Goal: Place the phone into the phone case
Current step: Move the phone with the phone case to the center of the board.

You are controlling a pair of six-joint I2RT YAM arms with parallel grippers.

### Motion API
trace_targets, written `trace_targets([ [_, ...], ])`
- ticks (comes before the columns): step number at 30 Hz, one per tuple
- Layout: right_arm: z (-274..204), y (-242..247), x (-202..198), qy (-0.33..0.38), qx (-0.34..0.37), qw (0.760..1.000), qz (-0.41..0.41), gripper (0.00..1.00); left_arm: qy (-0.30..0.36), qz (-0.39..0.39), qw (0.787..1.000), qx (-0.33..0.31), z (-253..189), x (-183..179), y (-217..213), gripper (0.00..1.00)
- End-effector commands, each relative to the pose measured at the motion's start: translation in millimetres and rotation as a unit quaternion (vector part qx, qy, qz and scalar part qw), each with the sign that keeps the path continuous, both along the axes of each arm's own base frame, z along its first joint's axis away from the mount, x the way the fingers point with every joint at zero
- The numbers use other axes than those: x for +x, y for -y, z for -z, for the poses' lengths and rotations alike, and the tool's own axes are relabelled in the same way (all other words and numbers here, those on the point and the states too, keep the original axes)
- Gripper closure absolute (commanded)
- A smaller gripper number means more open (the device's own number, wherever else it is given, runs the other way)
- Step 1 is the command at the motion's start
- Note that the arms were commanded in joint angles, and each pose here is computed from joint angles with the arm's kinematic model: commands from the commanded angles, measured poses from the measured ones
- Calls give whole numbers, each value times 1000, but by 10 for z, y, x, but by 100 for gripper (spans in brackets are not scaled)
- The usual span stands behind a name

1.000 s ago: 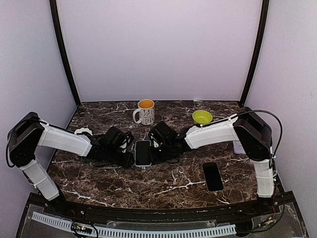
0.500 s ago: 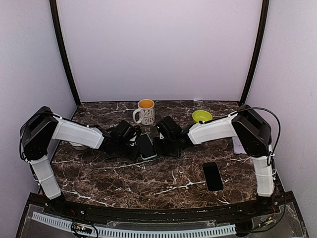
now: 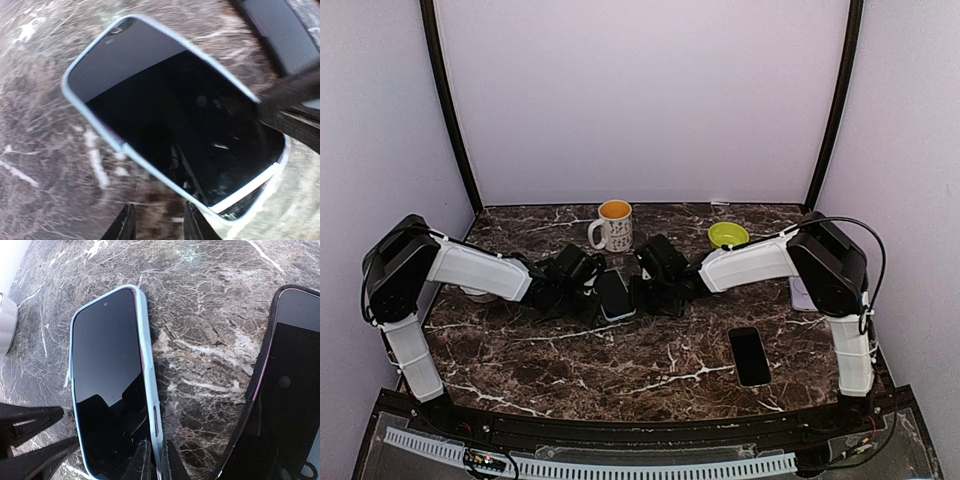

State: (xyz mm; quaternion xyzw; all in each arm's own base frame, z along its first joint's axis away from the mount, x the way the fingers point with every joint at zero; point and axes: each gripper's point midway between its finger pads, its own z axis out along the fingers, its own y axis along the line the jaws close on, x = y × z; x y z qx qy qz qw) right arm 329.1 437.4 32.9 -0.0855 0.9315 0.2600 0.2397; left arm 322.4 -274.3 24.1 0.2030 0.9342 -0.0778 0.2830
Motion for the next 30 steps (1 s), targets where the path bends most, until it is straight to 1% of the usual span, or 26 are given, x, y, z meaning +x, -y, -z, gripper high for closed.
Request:
trace_targets([
  [1,-152,-403,-400,-11,61,996,-66,92,17,-28,999,34,69,169,-205,65],
  [7,-146,-416,-450,-21,64,995,-71,90,13,-43,998,31,-26,82,-303,61],
  [11,-145,-375,-369,-9,52,997,-59,89,17,-35,999,14,-102,40,-287,60],
  [15,-130,-242,-249,0,32,999,-43,87,-7,-25,1000,10,26,-46,-265,60],
  [18,-94,-170,-213,-2,32,999,-35,87,-34,-9,999,-8,140,-152,-193,60],
  [20,-77,-179,-221,-6,35,999,-38,86,-38,-8,999,-14,188,-169,-175,60],
  [23,-57,-198,-233,-9,37,998,-42,85,-31,-12,999,-17,179,-118,-150,59],
  [27,-71,-183,-194,-3,34,999,-35,83,-18,-5,1000,-5,146,4,-89,60],
  [30,-123,-168,-140,7,32,999,-31,81,-22,-1,1000,-2,152,39,-48,60],
])
